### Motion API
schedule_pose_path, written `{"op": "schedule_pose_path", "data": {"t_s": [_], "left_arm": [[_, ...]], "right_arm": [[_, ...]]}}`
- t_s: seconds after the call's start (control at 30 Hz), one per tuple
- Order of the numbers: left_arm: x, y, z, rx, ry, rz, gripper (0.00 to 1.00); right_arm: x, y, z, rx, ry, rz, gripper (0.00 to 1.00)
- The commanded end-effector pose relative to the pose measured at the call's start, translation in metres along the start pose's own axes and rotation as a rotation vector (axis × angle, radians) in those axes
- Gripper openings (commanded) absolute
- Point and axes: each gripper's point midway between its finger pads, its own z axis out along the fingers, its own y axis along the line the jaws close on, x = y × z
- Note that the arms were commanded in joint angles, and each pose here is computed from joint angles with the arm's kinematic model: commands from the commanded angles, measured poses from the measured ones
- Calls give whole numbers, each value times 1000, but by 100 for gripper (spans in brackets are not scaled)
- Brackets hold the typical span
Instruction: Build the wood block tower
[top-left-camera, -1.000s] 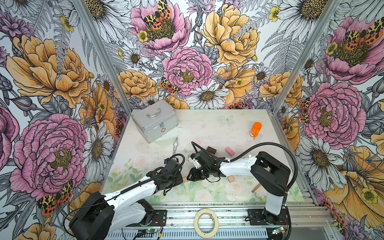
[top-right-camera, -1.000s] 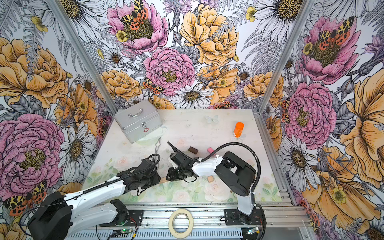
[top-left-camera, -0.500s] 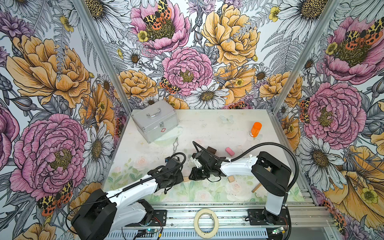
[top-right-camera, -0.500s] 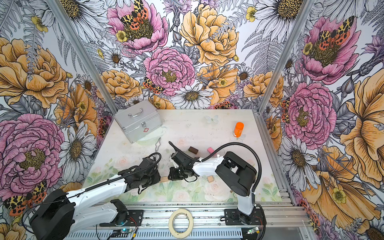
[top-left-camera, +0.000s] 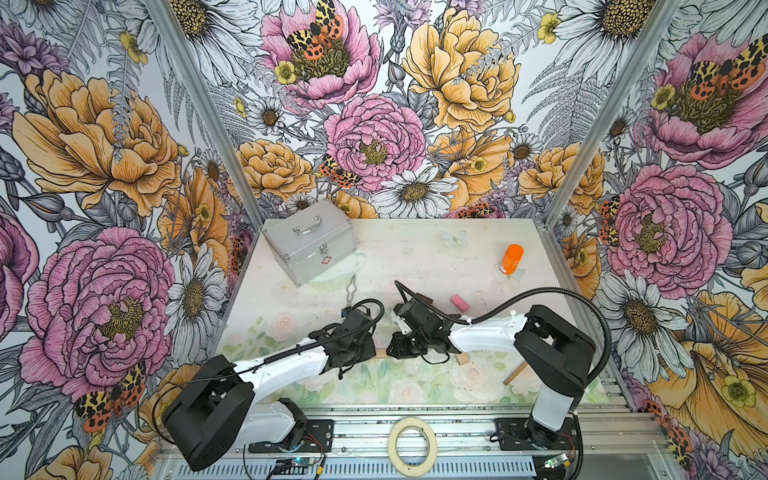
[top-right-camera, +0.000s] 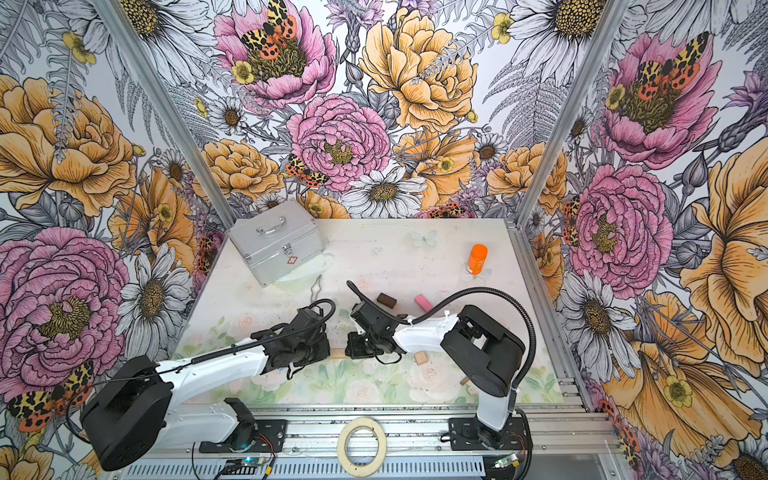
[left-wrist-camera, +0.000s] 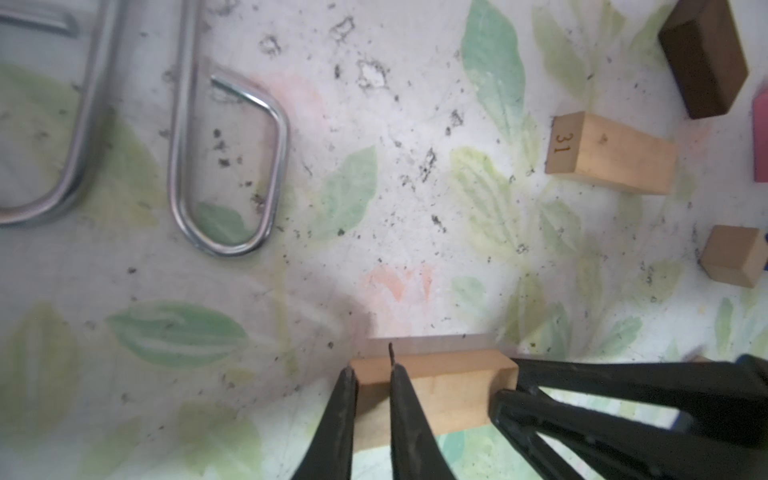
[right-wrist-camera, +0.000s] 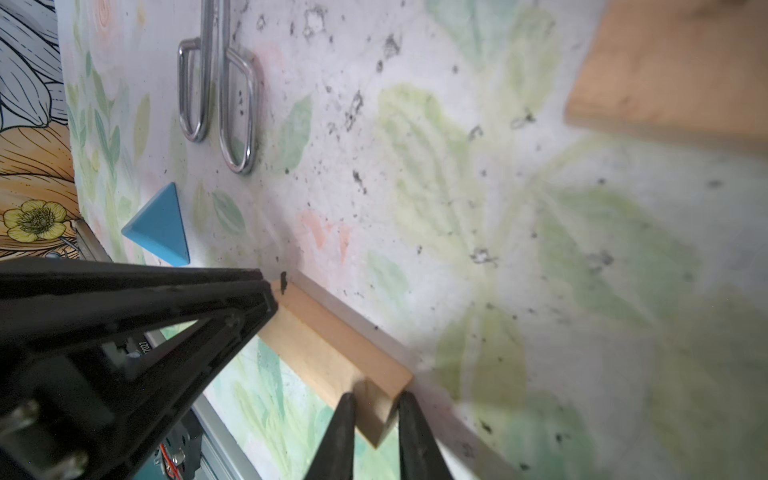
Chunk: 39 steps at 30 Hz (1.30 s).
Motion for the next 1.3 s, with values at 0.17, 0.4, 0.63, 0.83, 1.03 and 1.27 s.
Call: {"op": "schedule_pose_path", "data": {"t_s": [0.17,0.4,0.63,0.83,1.03,1.27], "left_arm": [[18,-44,21,99,143,112,17],[15,-69,32,136,181,152,16],[17,-84,47,149,226,182,16],[18,-92,54,164,248,190,15],[13,-101,55,180,242,197,15],[12,-100,55,176,239,198,15]], "right_arm": [[-8,-2,-15,-20,-71,15,19],[-14,-19,-27,2,-109,50,19],[-26,-31,-35,13,-141,73,18],[-40,-41,-44,20,-175,96,18],[-50,-50,-46,28,-186,108,18],[-66,-57,-49,28,-207,115,18]]}}
